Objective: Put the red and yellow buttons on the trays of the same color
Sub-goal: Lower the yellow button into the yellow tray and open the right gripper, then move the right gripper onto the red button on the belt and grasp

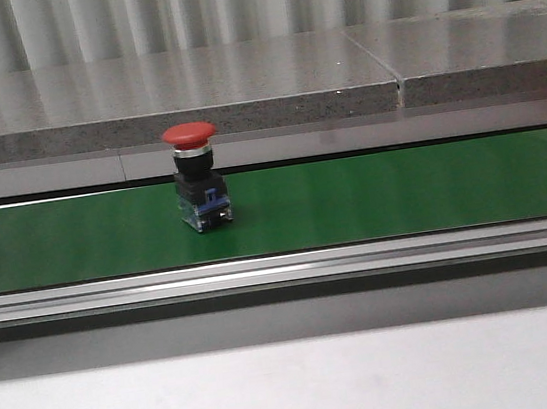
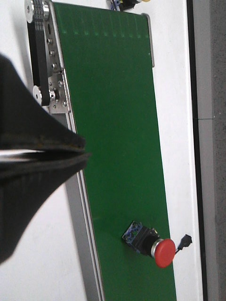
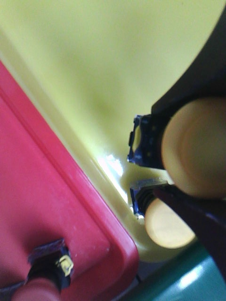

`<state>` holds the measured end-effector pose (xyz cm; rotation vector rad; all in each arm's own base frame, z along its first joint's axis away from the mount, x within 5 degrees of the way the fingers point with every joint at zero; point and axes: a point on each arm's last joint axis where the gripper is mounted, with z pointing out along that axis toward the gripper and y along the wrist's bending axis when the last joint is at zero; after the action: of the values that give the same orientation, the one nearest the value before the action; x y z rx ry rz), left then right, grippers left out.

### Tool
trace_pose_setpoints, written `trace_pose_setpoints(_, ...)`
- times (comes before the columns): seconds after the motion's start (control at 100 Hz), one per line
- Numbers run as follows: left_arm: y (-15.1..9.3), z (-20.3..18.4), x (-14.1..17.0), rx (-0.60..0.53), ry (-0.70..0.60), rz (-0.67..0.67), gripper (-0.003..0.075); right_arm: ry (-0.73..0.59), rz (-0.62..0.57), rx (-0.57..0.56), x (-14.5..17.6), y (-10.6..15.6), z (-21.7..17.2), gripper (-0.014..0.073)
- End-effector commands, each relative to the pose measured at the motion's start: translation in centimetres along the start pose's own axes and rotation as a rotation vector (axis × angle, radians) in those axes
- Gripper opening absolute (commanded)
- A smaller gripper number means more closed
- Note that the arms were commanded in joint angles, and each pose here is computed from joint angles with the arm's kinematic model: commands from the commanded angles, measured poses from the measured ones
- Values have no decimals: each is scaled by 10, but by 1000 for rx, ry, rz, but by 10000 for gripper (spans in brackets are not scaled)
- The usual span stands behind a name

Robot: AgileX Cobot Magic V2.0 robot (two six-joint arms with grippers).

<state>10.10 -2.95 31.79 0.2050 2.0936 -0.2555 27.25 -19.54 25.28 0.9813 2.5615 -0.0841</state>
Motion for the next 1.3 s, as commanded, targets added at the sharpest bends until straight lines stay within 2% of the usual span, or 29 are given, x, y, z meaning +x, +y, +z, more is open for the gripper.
trace_pose_setpoints(0.0, -2, -5, -12, 15, -86, -7, -20, -98, 19, -16, -11, 0, -6, 69)
trace_pose_setpoints(0.42, -2, -5, -12, 15, -86, -7, -20, -43, 59, -36, -14, 0, 34, 69)
trace_pose_setpoints(1.02, -2, -5, -12, 15, -86, -7, -20, -74, 58, -34, -17, 0, 40, 77)
trace_pose_setpoints(1.29, -2, -5, -12, 15, -86, -7, -20, -14, 58, -25, -13, -2, 57, 96)
